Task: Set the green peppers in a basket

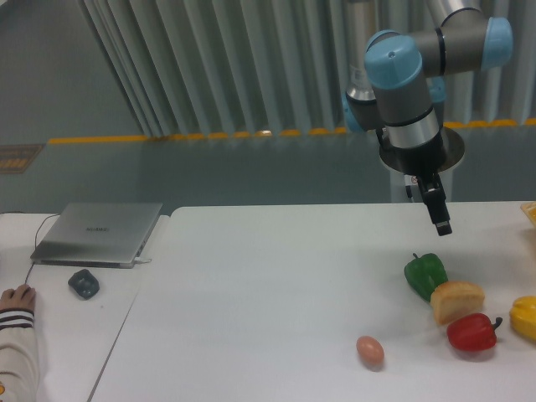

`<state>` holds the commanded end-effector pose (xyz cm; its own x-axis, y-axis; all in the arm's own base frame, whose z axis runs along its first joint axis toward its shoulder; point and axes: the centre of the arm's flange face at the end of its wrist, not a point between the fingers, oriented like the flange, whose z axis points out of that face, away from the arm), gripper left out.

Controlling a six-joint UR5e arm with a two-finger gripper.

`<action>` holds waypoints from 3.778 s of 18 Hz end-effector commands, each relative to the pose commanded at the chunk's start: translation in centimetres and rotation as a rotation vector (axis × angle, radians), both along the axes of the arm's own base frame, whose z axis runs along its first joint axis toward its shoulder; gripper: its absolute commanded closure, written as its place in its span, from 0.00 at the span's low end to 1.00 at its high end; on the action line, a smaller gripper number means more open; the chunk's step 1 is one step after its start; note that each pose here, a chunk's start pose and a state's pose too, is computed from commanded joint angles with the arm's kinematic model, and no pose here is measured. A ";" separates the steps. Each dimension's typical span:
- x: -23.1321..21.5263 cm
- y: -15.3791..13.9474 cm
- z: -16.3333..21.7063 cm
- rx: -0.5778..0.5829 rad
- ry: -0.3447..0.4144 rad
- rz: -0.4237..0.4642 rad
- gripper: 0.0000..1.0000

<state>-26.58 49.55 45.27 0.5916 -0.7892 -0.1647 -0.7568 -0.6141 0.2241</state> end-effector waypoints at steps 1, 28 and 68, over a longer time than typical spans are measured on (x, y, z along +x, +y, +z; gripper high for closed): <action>0.0 0.0 -0.3 -0.005 -0.004 0.000 0.00; 0.6 1.7 -4.6 0.104 -0.060 0.170 0.00; 1.8 1.7 -4.9 0.077 -0.036 0.176 0.00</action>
<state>-24.73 51.25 40.42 0.7258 -0.6591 -0.1972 -0.6430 -0.7518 0.1461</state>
